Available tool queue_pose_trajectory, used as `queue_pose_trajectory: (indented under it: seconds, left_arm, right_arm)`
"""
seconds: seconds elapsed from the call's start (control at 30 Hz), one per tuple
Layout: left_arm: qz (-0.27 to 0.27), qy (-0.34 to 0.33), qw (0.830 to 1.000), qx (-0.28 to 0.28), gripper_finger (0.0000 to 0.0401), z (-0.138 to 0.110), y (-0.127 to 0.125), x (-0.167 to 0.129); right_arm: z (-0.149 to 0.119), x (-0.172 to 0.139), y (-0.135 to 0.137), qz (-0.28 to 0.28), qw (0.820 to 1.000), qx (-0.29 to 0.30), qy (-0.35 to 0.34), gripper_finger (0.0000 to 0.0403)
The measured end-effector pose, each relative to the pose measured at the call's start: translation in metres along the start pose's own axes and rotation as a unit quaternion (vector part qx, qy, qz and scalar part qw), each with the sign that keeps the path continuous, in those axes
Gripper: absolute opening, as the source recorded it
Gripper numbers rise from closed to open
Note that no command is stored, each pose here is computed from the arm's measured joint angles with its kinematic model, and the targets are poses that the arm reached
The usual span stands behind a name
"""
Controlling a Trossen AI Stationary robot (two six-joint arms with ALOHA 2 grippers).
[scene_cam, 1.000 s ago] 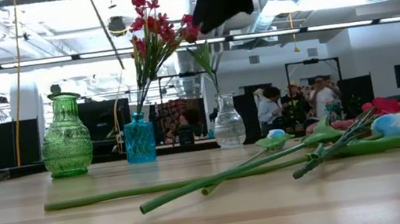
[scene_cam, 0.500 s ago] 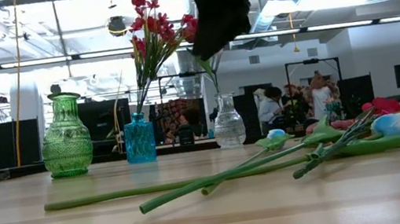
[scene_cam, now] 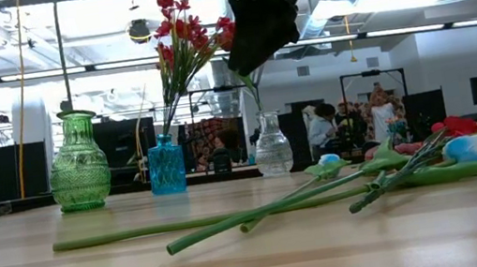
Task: Sort flowers into vase by color
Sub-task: Put the top white tulip into the green vase
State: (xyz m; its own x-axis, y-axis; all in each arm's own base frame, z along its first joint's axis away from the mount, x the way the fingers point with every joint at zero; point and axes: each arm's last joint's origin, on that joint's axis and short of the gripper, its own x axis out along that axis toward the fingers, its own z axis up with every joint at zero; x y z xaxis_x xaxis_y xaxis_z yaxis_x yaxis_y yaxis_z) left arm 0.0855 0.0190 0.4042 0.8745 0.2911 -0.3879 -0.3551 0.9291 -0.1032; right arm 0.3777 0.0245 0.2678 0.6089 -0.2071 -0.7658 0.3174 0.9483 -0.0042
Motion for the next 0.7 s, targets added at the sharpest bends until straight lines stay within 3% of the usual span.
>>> queue_pose_trajectory:
  seconds: [0.43,0.7]
  left_arm:
    - [0.03,0.062,0.997,-0.022,0.0016,-0.031,0.002,0.032]
    - [0.032,0.072,0.997,-0.022,0.0025,-0.034,0.002,0.037]
  right_arm:
    - [0.0,0.0,0.0,0.0,1.0,0.0,0.0,0.0196]
    - [0.0,0.0,0.0,0.0,1.0,-0.001,0.0,0.0196]
